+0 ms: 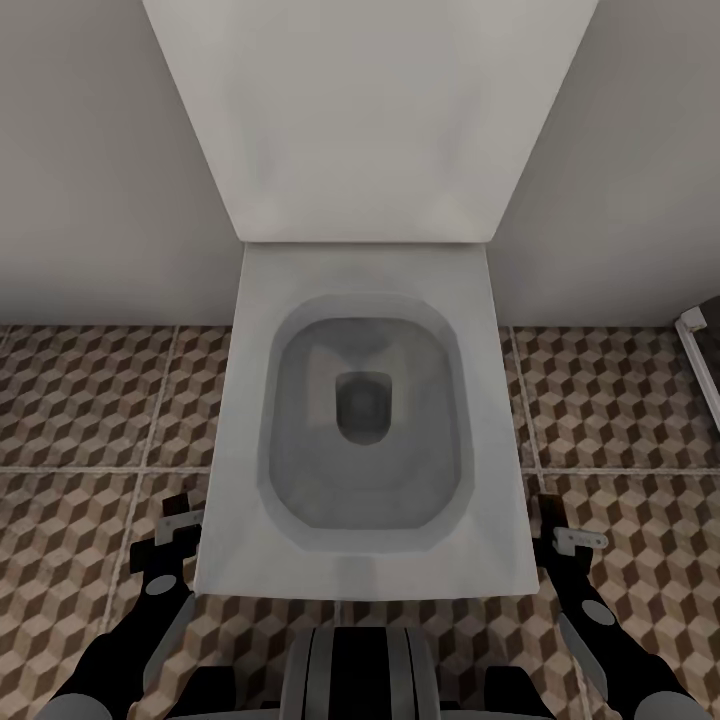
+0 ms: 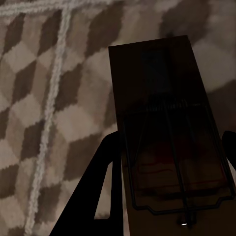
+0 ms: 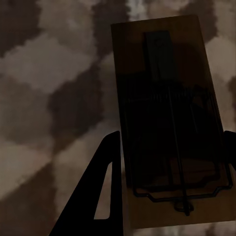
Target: Take the four mousetraps from the cabinet in the bathroom and place them on the bathroom floor. Make sure all four end up on the same floor surface, and ensure that at least two of them are either under or directly next to the same bathroom sink.
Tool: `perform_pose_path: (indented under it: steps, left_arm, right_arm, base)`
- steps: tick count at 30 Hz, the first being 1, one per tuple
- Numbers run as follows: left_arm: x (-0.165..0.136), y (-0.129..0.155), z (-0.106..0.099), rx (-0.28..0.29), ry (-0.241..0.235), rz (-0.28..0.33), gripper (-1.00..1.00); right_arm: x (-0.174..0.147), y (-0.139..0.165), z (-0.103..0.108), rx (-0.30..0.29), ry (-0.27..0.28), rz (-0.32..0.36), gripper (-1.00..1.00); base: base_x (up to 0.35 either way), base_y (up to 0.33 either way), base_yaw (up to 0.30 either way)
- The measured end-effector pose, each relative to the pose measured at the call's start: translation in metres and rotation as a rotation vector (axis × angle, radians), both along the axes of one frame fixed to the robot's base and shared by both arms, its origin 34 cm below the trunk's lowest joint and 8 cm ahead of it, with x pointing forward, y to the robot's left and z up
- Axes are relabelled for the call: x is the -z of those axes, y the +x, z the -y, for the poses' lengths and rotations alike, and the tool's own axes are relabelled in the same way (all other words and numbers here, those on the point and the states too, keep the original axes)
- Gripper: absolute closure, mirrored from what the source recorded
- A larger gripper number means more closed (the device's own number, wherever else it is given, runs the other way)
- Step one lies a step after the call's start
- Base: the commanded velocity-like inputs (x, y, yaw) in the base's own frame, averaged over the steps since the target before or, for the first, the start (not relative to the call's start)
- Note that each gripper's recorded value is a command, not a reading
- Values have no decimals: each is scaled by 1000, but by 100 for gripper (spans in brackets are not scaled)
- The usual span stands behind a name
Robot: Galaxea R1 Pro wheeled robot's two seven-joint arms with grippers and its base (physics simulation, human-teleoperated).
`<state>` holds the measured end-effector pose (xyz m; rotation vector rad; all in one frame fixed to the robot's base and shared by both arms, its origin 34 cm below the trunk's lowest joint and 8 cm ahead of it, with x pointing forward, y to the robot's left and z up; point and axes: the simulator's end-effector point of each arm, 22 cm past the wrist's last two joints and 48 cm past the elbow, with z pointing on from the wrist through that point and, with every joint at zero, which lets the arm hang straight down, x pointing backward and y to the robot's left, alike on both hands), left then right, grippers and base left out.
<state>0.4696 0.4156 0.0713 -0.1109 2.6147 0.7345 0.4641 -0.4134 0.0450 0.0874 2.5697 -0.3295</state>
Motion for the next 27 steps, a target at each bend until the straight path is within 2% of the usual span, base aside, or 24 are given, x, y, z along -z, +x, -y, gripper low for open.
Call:
perform_pose_path:
  steps: [27]
  left_arm:
    - [0,0,0,0,0,0,100]
  right_arm:
    - [0,0,0,-1,0,0,100]
  base:
    - [0,0,0]
